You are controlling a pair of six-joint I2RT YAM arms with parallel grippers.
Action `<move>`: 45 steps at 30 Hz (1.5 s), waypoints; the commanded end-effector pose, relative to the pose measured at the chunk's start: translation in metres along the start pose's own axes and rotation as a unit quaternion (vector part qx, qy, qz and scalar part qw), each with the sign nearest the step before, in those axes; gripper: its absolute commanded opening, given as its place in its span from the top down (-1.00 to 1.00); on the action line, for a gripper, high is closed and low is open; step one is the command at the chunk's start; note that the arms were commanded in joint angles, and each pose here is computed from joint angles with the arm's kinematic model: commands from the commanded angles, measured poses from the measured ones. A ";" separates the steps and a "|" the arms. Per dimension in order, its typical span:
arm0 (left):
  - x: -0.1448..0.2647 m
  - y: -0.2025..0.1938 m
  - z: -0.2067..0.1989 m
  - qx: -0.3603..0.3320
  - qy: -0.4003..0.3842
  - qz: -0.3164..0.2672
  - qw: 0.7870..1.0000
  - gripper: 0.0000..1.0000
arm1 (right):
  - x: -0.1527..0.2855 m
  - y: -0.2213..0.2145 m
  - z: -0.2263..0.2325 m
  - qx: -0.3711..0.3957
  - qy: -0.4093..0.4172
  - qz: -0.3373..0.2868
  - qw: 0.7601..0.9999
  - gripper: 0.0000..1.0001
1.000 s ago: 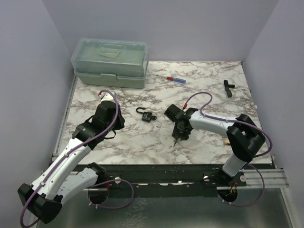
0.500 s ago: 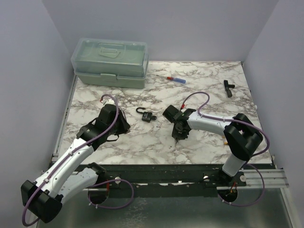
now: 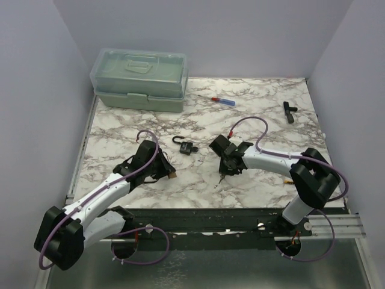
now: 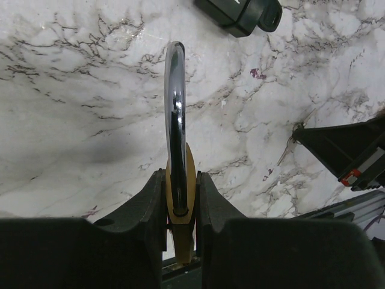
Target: Unlock with the key
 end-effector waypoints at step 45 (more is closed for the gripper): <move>0.026 -0.008 -0.013 0.039 -0.068 0.040 0.996 -0.62 | 0.027 -0.017 -0.021 0.187 0.171 -0.180 0.951 0.99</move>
Point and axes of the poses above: each gripper's point midway between its finger pads, its own x axis back along the fingers, its own z axis along the line the jaws close on, y = z × x, the point moved 10 cm from there along x, back along the fingers, and after that the axes turned 12 degrees about x, right-handed, at the moved point
